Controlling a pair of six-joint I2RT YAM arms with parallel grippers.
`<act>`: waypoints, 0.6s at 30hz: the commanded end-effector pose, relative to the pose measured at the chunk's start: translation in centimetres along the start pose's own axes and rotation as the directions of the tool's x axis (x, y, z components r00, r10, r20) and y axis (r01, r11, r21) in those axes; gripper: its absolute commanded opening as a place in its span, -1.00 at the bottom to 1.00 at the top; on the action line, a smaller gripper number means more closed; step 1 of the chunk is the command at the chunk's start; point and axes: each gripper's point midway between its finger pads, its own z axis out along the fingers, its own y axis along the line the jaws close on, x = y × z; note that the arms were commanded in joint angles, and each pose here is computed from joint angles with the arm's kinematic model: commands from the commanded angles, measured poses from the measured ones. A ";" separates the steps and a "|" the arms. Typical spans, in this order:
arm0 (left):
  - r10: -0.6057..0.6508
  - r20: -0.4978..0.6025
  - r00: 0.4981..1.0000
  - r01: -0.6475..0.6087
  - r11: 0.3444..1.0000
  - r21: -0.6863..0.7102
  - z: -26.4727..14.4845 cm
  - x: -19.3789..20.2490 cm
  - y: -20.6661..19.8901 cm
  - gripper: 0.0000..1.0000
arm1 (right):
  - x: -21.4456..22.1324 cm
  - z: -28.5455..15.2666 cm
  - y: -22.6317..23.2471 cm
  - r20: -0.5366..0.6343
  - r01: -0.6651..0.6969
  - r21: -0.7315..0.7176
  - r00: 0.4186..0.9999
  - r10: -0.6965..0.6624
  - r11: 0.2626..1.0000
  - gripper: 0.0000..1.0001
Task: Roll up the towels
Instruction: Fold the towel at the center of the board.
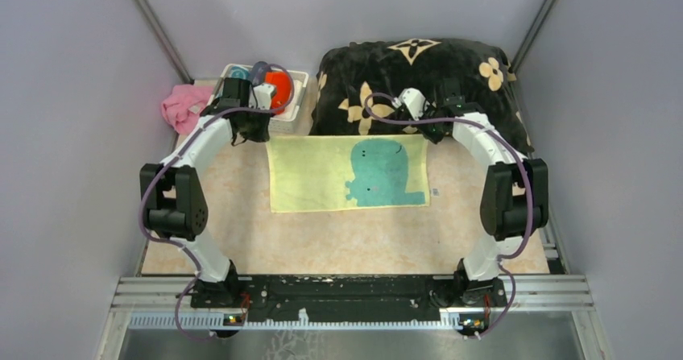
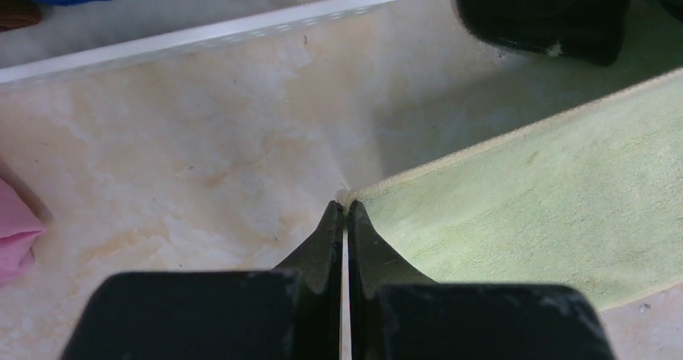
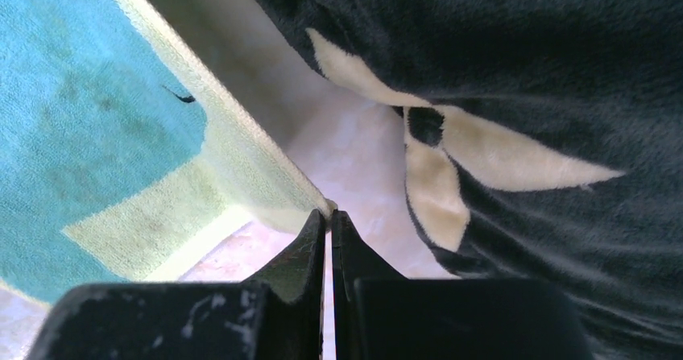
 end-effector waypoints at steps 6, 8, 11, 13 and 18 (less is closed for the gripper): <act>-0.029 0.091 0.995 0.030 0.999 -0.015 -3.5 0.2 -0.2 -1.00 | -0.6 -3.7 0.4 0.063 -0.041 0.111 0.997 0.035 0.993 -1.00; -0.049 0.104 0.993 0.050 0.999 -0.004 -4.2 0.7 -0.8 -1.00 | -0.8 -4.2 1.4 0.075 -0.053 0.100 0.996 0.045 0.994 -1.00; -0.090 0.100 0.991 0.092 0.996 -0.019 -5.0 2.2 -1.1 -1.00 | -0.1 -4.8 2.6 0.054 -0.065 0.107 0.997 0.060 0.992 -1.00; -0.132 0.079 0.988 0.135 0.990 -0.027 -5.6 3.5 -1.3 -1.00 | 0.9 -5.3 3.4 0.032 -0.090 0.111 0.996 0.087 0.990 -1.00; -0.199 0.055 0.978 0.200 0.979 -0.022 -6.0 6.5 -2.3 -1.00 | 2.7 -5.8 5.3 0.004 -0.163 0.107 0.987 0.163 0.981 -1.00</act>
